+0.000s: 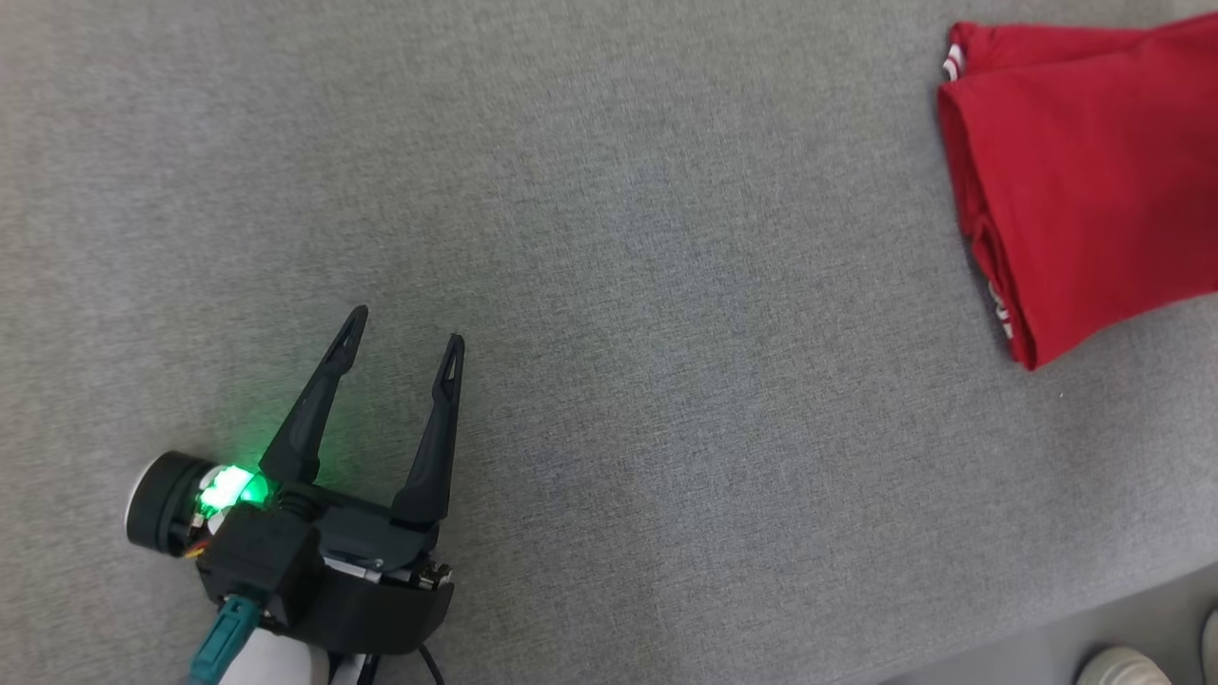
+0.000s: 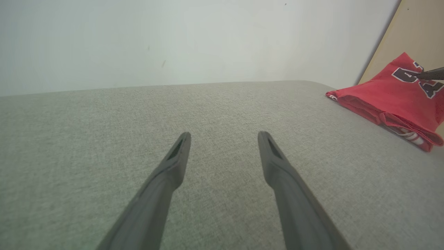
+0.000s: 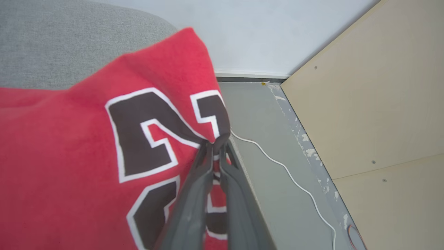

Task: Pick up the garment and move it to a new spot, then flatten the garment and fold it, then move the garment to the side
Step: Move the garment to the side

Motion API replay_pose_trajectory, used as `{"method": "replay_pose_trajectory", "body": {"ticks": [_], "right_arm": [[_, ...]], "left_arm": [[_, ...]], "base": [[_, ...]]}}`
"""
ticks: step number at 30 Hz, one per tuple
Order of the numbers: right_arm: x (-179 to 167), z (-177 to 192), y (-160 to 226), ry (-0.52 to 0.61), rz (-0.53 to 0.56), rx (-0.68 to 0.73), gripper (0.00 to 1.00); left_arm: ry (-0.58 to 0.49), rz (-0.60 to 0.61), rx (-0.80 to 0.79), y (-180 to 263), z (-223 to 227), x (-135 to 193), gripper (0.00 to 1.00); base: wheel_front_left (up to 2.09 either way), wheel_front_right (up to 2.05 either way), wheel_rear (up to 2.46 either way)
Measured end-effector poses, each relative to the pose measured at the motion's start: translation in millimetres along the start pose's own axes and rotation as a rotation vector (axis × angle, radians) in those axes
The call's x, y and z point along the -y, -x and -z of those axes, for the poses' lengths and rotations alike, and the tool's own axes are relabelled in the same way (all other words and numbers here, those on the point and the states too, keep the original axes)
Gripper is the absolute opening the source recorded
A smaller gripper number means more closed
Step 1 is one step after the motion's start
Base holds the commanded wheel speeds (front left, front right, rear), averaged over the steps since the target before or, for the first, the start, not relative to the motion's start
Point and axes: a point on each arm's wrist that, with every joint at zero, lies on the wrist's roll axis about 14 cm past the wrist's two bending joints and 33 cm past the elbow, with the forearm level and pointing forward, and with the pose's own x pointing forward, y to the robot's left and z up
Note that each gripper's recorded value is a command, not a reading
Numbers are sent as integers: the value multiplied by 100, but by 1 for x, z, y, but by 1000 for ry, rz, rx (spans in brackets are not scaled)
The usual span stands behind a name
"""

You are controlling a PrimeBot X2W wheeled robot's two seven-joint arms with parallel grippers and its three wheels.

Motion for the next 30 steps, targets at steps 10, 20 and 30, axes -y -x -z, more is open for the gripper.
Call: {"method": "replay_pose_trajectory", "body": {"ticks": [10,20,30], "right_arm": [[13,-9,-14,109,65,103,0],[5,-12,-16,145,66,152,96],[-9,-46,0,137,33,309,100]], "left_arm": [[17,27,-13,-6,16,0,100],[20,34,-17,-6,19,2,100],[12,27,-1,-4,5,5,100]], "base": [[0,0,0],[0,0,0],[0,0,0]]}}
